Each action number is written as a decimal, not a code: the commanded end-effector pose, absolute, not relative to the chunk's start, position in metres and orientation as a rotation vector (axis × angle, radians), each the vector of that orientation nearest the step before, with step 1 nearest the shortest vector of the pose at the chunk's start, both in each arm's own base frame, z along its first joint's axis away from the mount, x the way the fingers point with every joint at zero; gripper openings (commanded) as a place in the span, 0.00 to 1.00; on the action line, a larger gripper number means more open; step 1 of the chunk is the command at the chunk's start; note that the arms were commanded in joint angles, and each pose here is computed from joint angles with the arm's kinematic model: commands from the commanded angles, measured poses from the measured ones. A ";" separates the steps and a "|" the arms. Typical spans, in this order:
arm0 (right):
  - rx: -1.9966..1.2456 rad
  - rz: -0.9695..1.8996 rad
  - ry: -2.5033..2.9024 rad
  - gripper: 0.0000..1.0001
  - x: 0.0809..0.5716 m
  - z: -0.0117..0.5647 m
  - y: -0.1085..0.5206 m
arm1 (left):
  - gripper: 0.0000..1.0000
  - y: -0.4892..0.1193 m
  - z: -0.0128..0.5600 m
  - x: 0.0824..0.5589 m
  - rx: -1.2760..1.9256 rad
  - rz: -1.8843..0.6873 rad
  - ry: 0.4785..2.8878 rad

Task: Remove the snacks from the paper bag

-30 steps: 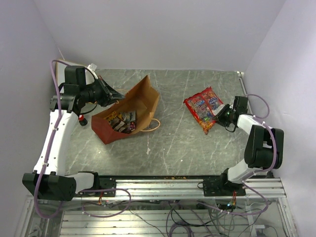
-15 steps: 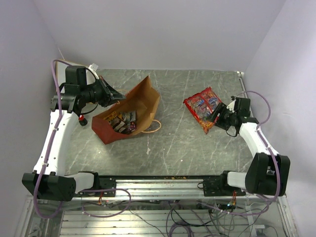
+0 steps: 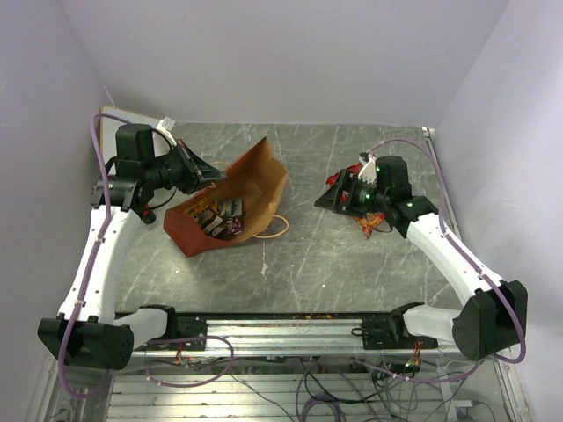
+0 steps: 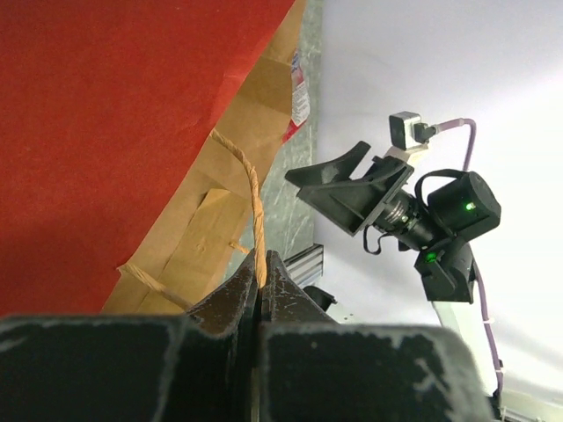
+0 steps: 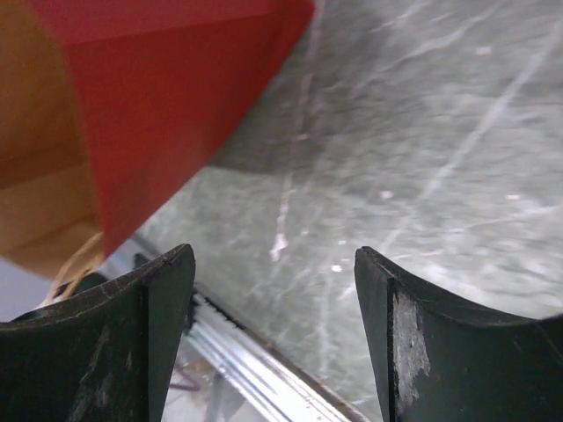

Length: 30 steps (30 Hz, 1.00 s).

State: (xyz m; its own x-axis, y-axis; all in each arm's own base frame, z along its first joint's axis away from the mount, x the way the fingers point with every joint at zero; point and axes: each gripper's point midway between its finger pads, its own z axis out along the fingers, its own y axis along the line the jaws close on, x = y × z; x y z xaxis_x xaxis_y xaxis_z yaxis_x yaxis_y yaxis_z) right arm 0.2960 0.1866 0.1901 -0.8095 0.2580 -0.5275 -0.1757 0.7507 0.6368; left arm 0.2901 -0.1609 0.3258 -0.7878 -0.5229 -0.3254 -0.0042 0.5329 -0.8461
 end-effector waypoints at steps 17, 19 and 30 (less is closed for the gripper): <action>-0.161 1.376 2.352 0.72 0.223 0.218 0.301 | 0.07 -0.202 0.337 0.245 -0.414 -1.425 2.094; -0.185 1.331 2.392 0.72 0.217 0.208 0.298 | 0.07 -0.201 0.337 0.242 -0.427 -1.403 2.104; -0.370 1.073 2.471 0.69 0.198 0.180 0.268 | 0.07 -0.201 0.305 0.208 -0.498 -1.438 2.236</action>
State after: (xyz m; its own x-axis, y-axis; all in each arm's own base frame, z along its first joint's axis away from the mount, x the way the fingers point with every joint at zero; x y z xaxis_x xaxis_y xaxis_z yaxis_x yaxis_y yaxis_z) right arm 0.2037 0.2850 0.1809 -0.9132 -0.0002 -0.4075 -0.3227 0.6112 0.7227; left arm 0.2246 -0.2002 0.3203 -0.8118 -0.5367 -0.2299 -0.0002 0.3940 -0.9191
